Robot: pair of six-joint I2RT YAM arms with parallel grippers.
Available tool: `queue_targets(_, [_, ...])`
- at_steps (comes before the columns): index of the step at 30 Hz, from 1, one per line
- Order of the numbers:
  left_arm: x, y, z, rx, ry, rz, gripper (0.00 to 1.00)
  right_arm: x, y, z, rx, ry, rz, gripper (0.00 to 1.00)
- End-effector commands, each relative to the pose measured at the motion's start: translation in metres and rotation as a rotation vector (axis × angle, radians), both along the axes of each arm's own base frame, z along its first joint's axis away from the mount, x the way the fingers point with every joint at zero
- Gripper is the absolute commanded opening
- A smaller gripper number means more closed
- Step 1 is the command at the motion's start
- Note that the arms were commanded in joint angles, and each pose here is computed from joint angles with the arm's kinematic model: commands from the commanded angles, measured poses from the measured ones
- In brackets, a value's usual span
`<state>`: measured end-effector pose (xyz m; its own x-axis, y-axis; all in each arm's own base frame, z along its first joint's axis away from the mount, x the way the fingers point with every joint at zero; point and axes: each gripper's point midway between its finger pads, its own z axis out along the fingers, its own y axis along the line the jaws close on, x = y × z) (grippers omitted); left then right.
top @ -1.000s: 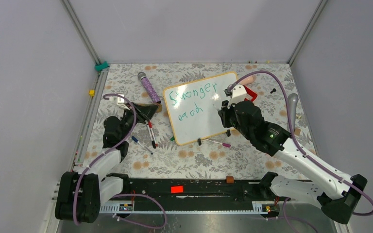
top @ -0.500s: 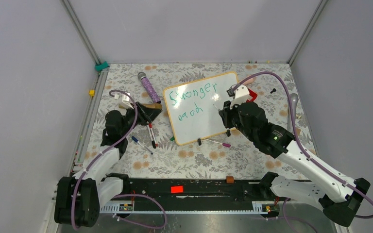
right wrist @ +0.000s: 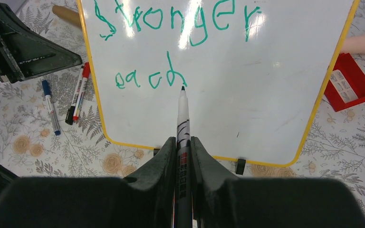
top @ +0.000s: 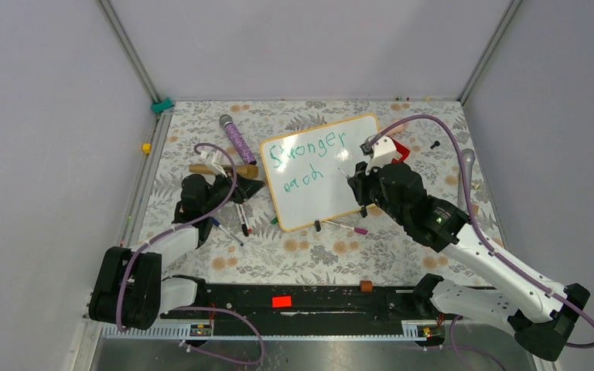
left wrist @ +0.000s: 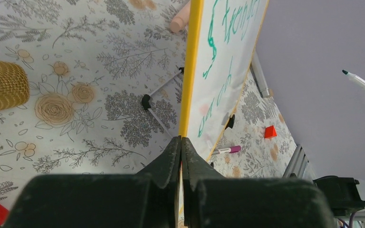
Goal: Write a sentence on the whiteboard
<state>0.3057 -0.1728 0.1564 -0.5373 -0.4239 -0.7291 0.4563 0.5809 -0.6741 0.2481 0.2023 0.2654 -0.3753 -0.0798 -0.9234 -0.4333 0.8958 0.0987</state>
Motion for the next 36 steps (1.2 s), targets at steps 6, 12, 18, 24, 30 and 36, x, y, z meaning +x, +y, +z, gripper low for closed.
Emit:
queue_targets(6, [0.005, -0.01, 0.004, 0.044, -0.071, -0.079, 0.0, -0.004, -0.001, 0.006, 0.023, 0.005, 0.008, 0.0])
queue_targets(12, [-0.004, -0.005, -0.001, 0.074, -0.124, -0.077, 0.3, -0.004, -0.004, 0.003, 0.008, 0.008, -0.002, 0.0])
queue_targets(18, [-0.01, -0.005, 0.008, 0.077, -0.176, -0.106, 0.42, -0.002, -0.006, 0.001, -0.007, 0.003, -0.01, 0.0])
queue_targets(24, [-0.005, -0.018, 0.015, 0.077, -0.16, -0.225, 0.55, 0.002, -0.003, -0.005, -0.024, 0.014, -0.013, 0.0])
queue_targets(30, [0.008, -0.026, 0.012, 0.038, -0.136, -0.275, 0.62, 0.003, -0.002, -0.003, -0.024, 0.013, -0.015, 0.0])
queue_targets(36, [0.022, -0.026, 0.005, 0.015, -0.1, -0.312, 0.63, 0.003, -0.003, -0.005, -0.023, 0.012, -0.015, 0.0])
